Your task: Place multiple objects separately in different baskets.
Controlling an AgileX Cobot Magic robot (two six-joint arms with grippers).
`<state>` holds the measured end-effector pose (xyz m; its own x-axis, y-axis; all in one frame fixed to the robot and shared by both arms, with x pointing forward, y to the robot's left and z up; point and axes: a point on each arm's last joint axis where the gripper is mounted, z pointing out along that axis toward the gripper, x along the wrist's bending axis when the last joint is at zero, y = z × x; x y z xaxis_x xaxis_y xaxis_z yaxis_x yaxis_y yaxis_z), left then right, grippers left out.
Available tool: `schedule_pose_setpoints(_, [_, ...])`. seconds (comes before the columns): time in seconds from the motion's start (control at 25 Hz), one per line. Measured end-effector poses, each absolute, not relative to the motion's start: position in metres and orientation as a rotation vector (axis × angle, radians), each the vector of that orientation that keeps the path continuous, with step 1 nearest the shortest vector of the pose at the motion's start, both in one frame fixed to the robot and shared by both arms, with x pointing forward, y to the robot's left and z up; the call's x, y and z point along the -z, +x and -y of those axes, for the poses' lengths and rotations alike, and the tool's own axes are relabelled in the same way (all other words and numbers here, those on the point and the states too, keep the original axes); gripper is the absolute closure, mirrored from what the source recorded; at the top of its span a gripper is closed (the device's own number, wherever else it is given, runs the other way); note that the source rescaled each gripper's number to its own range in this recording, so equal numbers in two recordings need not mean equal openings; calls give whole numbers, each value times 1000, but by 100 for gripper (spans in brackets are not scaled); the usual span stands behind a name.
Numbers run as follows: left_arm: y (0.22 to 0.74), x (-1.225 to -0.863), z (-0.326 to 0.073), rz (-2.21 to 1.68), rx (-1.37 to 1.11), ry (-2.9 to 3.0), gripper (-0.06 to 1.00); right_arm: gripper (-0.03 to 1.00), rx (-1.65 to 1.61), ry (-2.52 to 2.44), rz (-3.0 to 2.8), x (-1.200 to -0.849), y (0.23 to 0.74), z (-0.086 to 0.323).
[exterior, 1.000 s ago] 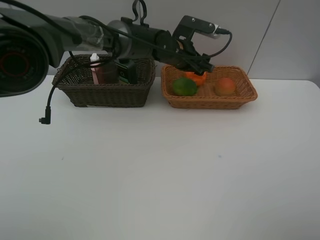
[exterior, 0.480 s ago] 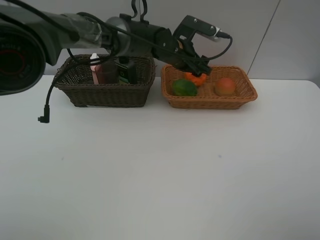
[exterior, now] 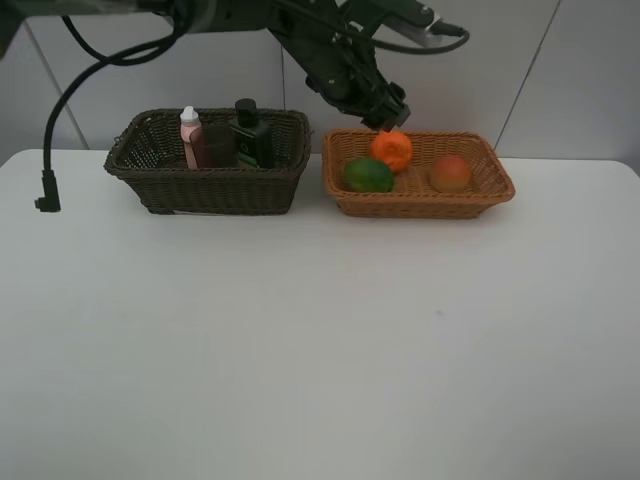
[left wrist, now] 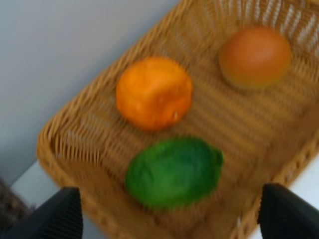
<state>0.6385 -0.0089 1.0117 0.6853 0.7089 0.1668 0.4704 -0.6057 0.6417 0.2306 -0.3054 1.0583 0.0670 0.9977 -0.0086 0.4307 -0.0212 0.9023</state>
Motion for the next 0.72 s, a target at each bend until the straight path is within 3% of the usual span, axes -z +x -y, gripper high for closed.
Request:
schedule_pose_setpoints(0.44, [568, -1117, -28, -931, -515, 2457, 3, 11, -918, 1565, -1471, -1058, 231, 305])
schedule_pose_setpoints(0.72, [516, -1114, -68, -942, -484, 2497, 3, 11, -918, 1565, -1471, -1058, 231, 305])
